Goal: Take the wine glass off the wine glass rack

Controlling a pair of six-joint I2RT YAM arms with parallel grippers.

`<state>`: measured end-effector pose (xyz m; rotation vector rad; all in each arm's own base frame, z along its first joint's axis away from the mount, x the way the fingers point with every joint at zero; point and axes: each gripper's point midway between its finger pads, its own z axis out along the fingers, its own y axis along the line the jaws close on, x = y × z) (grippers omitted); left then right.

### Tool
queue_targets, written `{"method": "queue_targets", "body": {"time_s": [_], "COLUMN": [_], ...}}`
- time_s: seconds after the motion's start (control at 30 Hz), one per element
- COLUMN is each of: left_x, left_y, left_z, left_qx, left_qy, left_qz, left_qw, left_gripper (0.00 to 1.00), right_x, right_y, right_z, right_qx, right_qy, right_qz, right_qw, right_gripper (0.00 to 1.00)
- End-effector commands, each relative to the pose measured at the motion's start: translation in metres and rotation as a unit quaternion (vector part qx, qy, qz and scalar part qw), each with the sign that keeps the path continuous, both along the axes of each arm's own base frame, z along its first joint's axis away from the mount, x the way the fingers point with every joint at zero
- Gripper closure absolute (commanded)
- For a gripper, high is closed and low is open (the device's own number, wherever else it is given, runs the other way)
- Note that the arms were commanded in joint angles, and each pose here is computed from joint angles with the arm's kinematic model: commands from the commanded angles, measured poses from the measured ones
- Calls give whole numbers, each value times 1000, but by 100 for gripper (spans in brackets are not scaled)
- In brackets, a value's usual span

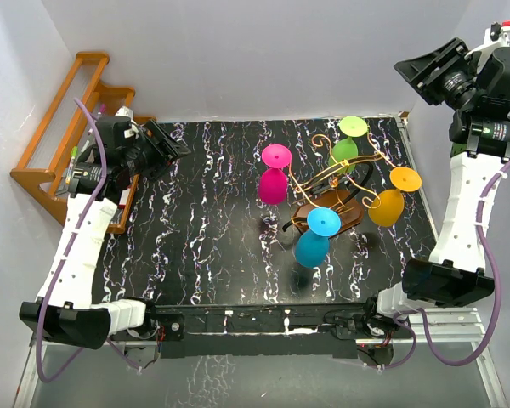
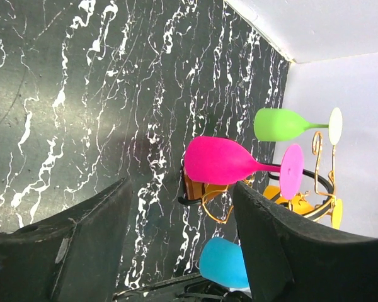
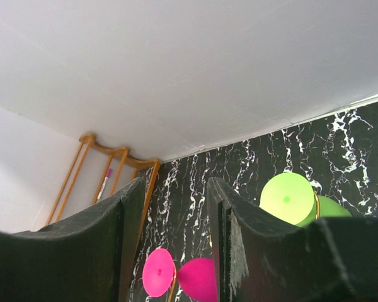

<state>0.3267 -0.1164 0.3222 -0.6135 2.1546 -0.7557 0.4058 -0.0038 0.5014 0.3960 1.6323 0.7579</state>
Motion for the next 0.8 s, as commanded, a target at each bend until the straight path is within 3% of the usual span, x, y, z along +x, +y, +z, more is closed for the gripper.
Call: {"method": "queue_targets", "body": {"time_s": [0.0,0.37,0.77], "left_x": [-15,-27,-27], "left_y": [-7,-4,-5], "left_z": [15,17,11], "left_qx": [-19,-19,-23], "left_qy": [-11,-12,-4], "left_qz": [-15,-11,-10], "left_qw": [1000,1000,1000], "left_gripper": [38,39,40], "right_x": [-11,22,29], "right_y": [3,-36,-30], "right_z": [16,-54,-100], "right_qx": [1,-14,-15], "right_qy": [-27,109,166], "right_qz": [14,-52,-11], "right_qw": [1000,993,986], "right_gripper": [50,53,55]}}
